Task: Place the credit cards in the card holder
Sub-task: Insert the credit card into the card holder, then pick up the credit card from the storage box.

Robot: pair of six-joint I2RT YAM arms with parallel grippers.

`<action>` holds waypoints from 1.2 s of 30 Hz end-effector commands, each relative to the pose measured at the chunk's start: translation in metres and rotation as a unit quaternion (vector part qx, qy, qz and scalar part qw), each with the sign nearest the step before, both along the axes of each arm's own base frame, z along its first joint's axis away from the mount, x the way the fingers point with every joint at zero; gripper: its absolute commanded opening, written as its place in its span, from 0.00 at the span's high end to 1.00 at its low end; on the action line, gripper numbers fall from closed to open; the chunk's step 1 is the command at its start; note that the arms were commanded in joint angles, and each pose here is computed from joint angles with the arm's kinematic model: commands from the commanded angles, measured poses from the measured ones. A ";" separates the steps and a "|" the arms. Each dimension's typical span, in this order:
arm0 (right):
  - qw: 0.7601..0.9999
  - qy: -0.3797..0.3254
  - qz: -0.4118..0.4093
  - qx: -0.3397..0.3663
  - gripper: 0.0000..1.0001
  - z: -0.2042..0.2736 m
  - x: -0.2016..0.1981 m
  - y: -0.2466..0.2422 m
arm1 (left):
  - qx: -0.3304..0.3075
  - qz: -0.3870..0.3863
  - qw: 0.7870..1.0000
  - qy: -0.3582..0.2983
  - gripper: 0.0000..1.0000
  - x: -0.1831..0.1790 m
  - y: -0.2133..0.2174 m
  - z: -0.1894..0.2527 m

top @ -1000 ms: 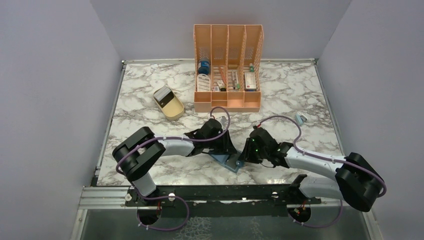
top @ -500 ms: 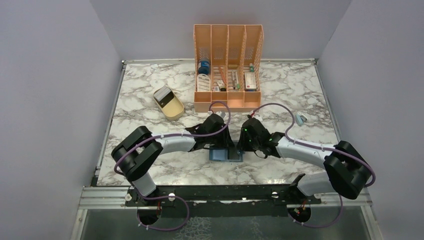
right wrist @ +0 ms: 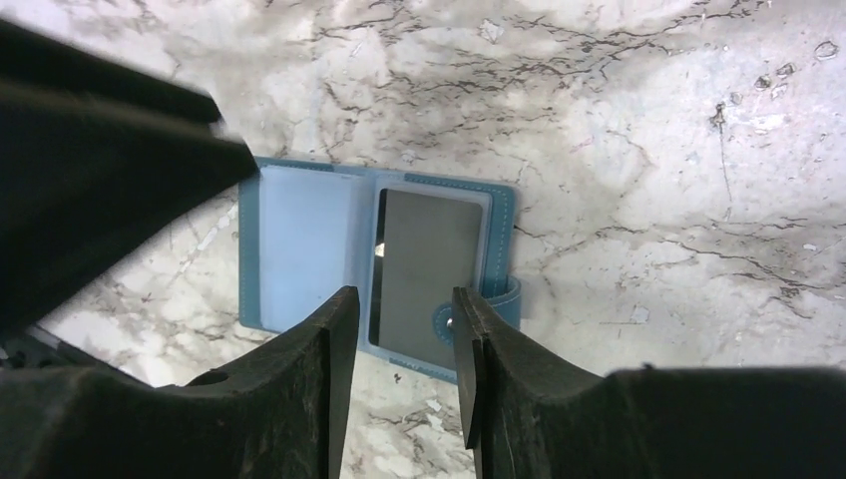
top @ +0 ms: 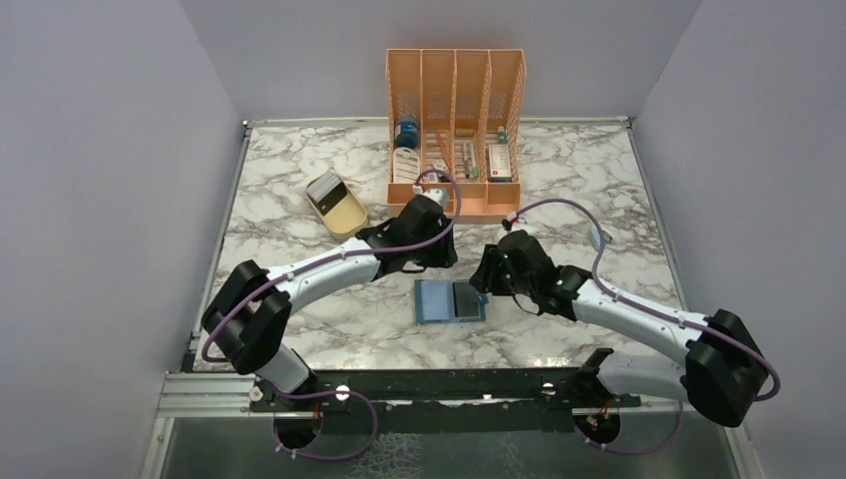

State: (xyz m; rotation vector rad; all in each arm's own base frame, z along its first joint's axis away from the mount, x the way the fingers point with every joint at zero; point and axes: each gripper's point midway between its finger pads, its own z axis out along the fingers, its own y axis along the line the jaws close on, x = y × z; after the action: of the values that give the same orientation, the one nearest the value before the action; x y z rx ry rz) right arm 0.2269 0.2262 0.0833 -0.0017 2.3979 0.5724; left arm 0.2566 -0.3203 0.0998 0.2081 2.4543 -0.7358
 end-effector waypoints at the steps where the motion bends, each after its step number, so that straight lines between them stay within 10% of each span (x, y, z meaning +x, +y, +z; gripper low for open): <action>1: 1.000 0.011 0.024 0.013 0.59 0.003 -0.013 0.001 | 0.102 -0.012 0.991 -0.084 0.56 0.034 0.044 0.032; 16: 0.996 0.010 0.050 0.072 0.58 0.033 -0.030 0.009 | 0.384 0.009 0.908 -0.166 0.43 0.133 0.201 0.069; 36: 0.997 0.024 0.031 0.060 0.58 0.039 -0.030 0.004 | 0.491 0.009 0.861 -0.133 0.45 0.230 0.287 0.007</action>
State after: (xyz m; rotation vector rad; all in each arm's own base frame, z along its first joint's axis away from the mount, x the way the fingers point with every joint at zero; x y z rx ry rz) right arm 0.1936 0.2278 0.1079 -0.0373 2.4330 0.7357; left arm 0.4649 -0.0490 0.0914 0.6223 2.3804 0.5033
